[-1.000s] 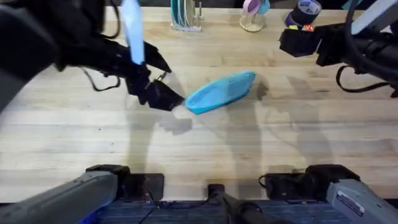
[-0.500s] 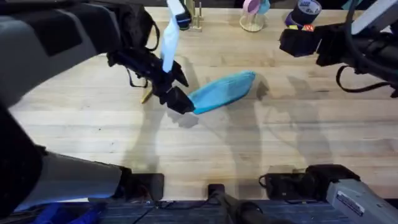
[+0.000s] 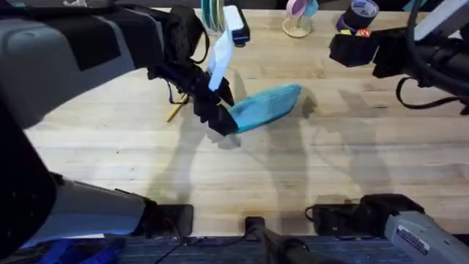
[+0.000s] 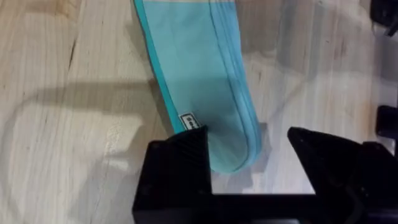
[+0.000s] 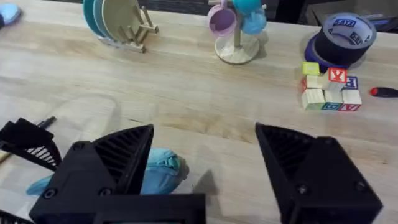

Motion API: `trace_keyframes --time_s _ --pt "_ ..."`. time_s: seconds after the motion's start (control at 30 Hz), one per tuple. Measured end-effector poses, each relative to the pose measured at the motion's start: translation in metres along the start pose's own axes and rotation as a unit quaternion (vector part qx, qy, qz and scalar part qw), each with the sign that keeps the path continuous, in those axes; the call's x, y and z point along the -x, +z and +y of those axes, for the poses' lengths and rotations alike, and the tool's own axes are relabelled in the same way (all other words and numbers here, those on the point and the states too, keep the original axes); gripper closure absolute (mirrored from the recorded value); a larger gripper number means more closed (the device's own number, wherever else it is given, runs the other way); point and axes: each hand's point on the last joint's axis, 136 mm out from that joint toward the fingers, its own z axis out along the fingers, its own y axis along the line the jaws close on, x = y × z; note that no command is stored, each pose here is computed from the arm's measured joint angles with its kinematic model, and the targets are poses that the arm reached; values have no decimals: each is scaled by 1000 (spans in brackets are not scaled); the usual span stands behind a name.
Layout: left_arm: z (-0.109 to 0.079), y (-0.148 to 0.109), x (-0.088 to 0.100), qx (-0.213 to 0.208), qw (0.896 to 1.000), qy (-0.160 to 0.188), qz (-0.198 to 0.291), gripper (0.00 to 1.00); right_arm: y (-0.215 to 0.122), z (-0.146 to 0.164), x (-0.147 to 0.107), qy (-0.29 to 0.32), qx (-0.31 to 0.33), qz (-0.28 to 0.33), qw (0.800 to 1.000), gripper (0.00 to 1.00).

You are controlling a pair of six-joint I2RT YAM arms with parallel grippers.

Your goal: Unzip the bag, pick up the pens from the table one at a time and place them inside, then zip the bag closed.

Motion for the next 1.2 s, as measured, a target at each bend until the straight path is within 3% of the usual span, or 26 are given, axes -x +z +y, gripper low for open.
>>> trace_keyframes --time_s 0.07,0.1,0.2,0.23,0.27,0.77,0.97,1.2 --pt "2 2 0 8 1000 0 7 280 0 0 0 0 0 0 1000 5" --pt "4 3 0 14 1000 -1 12 389 0 0 0 0 0 0 1000 5" --pt "9 4 -1 29 999 1 23 838 0 0 0 0 0 0 1000 5" --pt "11 4 -1 33 999 2 26 925 0 0 0 0 0 0 1000 5" --pt "12 4 -1 36 999 1 28 945 0 0 0 0 0 0 1000 5" --pt "13 4 -2 39 999 -5 30 955 -1 7 1 4 31 -3 1000 6" --pt "13 4 -2 38 999 -6 31 955 -6 -10 0 44 57 6 997 6" --pt "13 4 -2 38 999 -6 31 956 -11 -25 -9 84 135 46 986 7"
